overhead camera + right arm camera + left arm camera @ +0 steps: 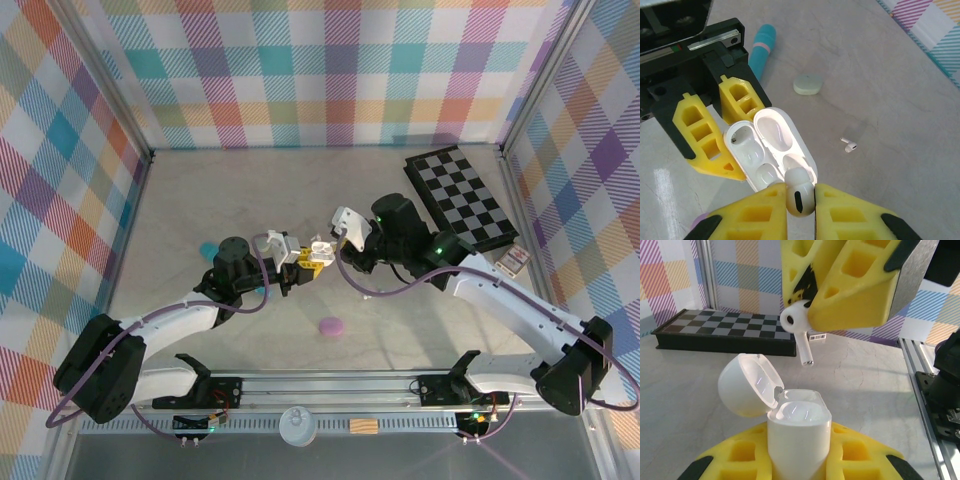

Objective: Insert the wireless bluetooth earbuds into the charging case

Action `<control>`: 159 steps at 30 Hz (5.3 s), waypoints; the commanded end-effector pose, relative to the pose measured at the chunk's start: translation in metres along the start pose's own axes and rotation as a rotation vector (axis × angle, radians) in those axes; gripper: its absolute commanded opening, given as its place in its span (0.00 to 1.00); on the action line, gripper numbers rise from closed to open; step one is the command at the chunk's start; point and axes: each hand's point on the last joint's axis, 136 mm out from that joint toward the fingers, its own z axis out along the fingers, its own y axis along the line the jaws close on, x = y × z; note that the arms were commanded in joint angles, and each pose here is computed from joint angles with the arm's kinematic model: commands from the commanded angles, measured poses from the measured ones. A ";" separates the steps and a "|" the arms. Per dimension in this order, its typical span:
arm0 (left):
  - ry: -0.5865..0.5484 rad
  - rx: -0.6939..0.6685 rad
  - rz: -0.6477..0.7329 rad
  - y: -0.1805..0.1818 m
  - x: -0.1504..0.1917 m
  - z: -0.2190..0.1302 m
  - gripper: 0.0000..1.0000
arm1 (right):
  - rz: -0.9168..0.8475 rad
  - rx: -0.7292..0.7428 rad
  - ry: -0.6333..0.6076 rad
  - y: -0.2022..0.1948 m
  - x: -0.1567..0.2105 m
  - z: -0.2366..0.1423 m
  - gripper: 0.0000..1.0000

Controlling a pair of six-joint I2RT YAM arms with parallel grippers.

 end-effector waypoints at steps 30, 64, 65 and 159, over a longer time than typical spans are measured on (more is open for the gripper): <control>-0.118 0.026 0.052 -0.006 -0.052 -0.007 0.00 | -0.063 -0.100 0.002 0.018 0.008 0.017 0.19; -0.134 -0.077 0.054 0.005 -0.033 -0.030 0.00 | 0.756 0.141 -0.258 -0.102 0.018 -0.024 0.63; -0.136 -0.085 0.058 0.005 -0.034 -0.032 0.00 | 0.794 0.145 -0.224 -0.107 0.026 -0.014 0.63; -0.114 -0.083 0.121 -0.014 -0.032 -0.055 0.00 | 0.828 -0.375 0.421 -0.050 0.139 0.237 0.35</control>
